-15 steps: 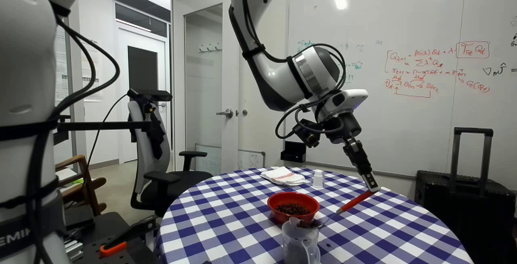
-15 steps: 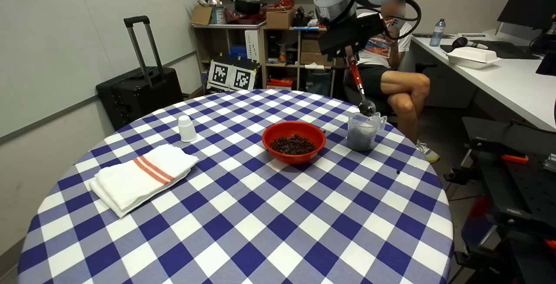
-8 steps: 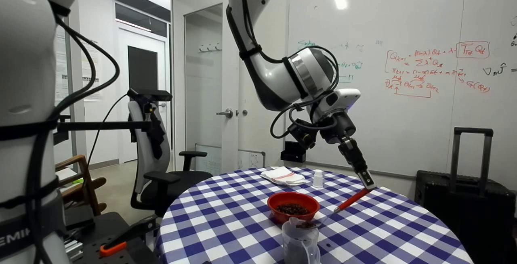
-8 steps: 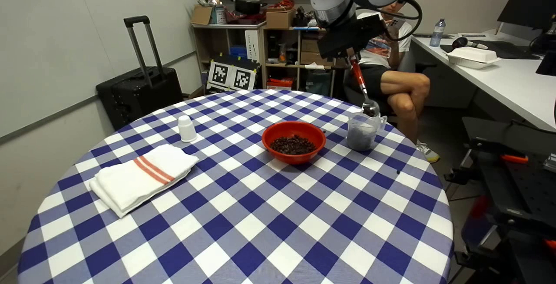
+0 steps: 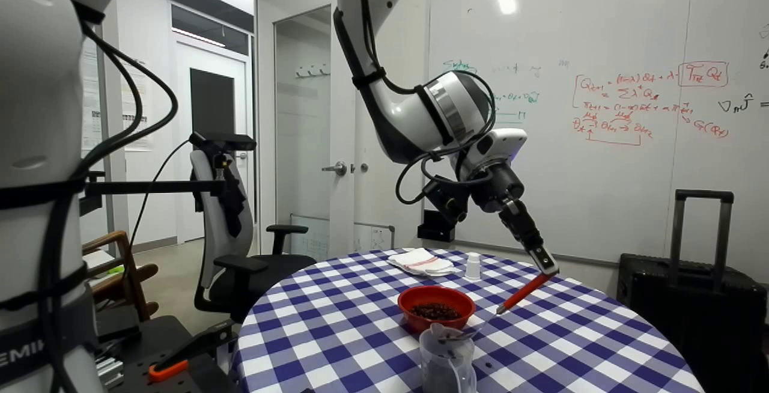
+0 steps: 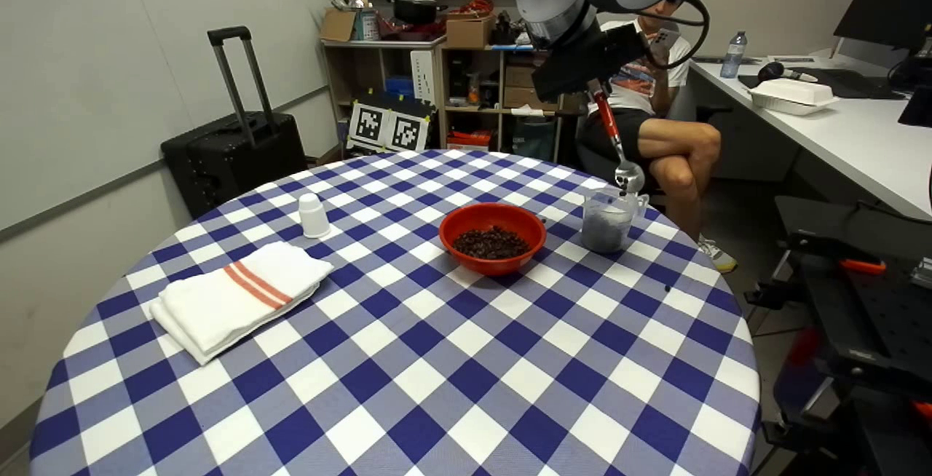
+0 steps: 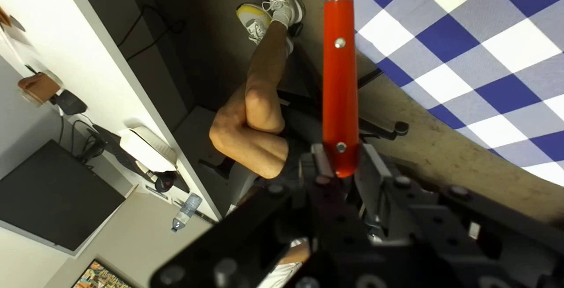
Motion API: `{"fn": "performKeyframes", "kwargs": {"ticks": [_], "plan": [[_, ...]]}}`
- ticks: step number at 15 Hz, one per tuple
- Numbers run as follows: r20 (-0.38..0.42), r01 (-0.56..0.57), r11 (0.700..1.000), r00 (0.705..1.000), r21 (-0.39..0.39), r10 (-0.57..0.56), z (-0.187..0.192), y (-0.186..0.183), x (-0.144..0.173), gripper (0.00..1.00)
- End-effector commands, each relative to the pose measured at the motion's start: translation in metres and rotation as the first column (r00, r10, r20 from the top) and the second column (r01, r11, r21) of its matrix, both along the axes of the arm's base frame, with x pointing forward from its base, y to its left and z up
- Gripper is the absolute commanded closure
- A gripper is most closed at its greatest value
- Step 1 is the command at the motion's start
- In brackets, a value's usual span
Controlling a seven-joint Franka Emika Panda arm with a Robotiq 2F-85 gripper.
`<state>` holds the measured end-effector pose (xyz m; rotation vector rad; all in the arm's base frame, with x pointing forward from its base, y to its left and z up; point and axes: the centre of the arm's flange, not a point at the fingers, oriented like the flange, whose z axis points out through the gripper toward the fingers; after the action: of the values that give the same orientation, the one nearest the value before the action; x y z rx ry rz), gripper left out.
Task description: Use the spoon to scoop up contents from the bowl and put them inside the jug
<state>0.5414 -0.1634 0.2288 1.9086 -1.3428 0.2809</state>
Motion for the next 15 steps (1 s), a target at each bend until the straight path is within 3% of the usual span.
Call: {"fn": "performKeyframes", "kwargs": {"ticks": [1, 15], "plan": [[0.002, 0.015, 0.999, 1.000, -0.050, -0.015, 0.010, 0.003, 0.001, 0.95], [-0.100, -0.046, 0.990, 0.994, -0.136, 0.032, 0.009, 0.028, 0.016, 0.95]]}}
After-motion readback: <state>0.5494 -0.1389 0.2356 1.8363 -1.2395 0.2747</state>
